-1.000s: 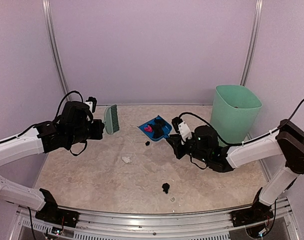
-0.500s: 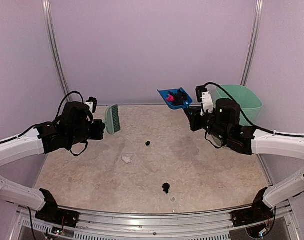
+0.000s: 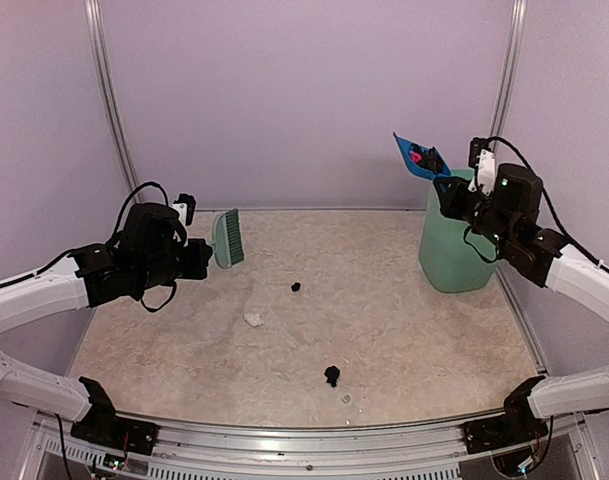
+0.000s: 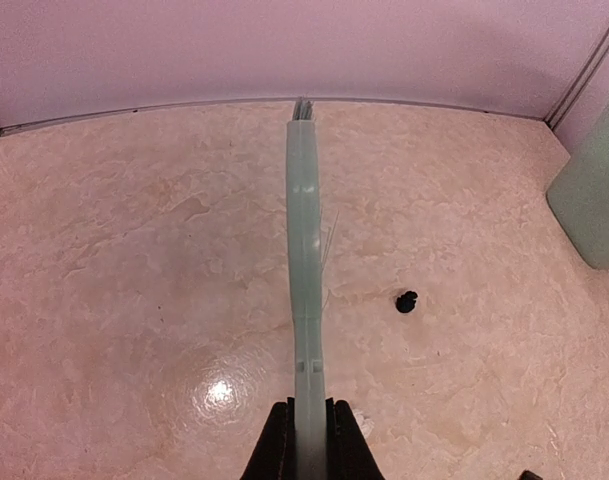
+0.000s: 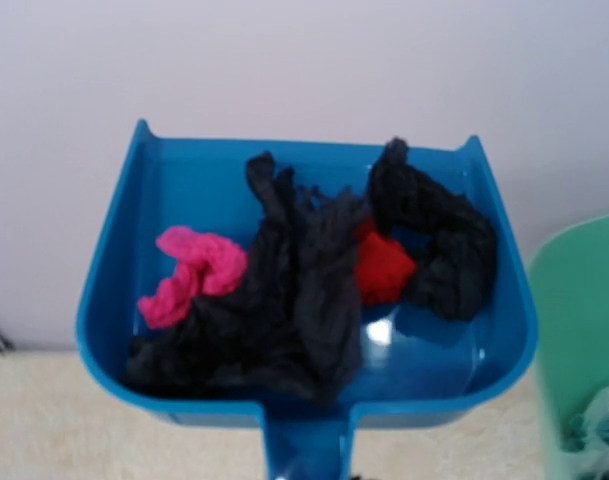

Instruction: Sweep away the paper scraps from the table

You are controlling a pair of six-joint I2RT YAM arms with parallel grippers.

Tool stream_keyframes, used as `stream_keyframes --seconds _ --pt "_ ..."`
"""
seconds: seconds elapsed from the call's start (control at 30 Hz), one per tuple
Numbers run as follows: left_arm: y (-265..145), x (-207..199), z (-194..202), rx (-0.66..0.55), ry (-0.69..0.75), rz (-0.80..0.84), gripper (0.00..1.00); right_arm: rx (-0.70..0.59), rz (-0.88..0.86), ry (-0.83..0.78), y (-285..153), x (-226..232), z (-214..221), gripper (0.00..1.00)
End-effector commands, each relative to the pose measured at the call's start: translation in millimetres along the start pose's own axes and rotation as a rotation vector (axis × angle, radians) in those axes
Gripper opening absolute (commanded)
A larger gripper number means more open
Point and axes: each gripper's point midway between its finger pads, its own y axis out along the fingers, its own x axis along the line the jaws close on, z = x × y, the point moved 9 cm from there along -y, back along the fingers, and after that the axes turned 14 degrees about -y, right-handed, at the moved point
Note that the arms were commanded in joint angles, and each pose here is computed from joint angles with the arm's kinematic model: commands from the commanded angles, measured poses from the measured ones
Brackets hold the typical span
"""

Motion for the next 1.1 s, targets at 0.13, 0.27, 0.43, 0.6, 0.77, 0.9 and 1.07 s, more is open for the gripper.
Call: stream_keyframes --seconds 0.13,0.27,0.43,0.6,0.77,0.9,1.07 --pt "-1.6 -4.1 -4.1 -0.027 -0.01 0.029 0.02 -0.056 -0.012 0.224 -26.2 -34.2 -16.5 0.0" --pt "-1.5 -4.8 -4.0 -0.027 -0.009 0.031 0.02 -0.092 -0.036 0.337 -35.6 -52.2 -13.0 0.0" --pt "-0.7 -4.9 -2.6 -0.025 -0.009 0.034 0.02 -0.143 -0.119 0.463 -41.6 -68.5 -11.1 0.0" --pt "0.2 -5.7 -2.0 -0.021 -0.006 0.035 0.02 -0.142 -0.198 0.613 -39.8 -78.9 -6.9 0.0" --pt "-1.6 -4.8 -3.0 -0.028 -0.009 0.031 0.02 -0.143 -0.108 0.798 -43.1 -90.4 -3.2 0.0" --pt "-2.1 -4.9 -3.3 -0.029 -0.009 0.032 0.02 -0.179 -0.056 0.943 -50.4 -94.5 -3.4 0.0" --pt "-0.7 -5.2 -2.5 -0.026 -0.007 0.032 0.02 -0.158 -0.057 1.126 -48.7 -96.7 4.1 0.0"
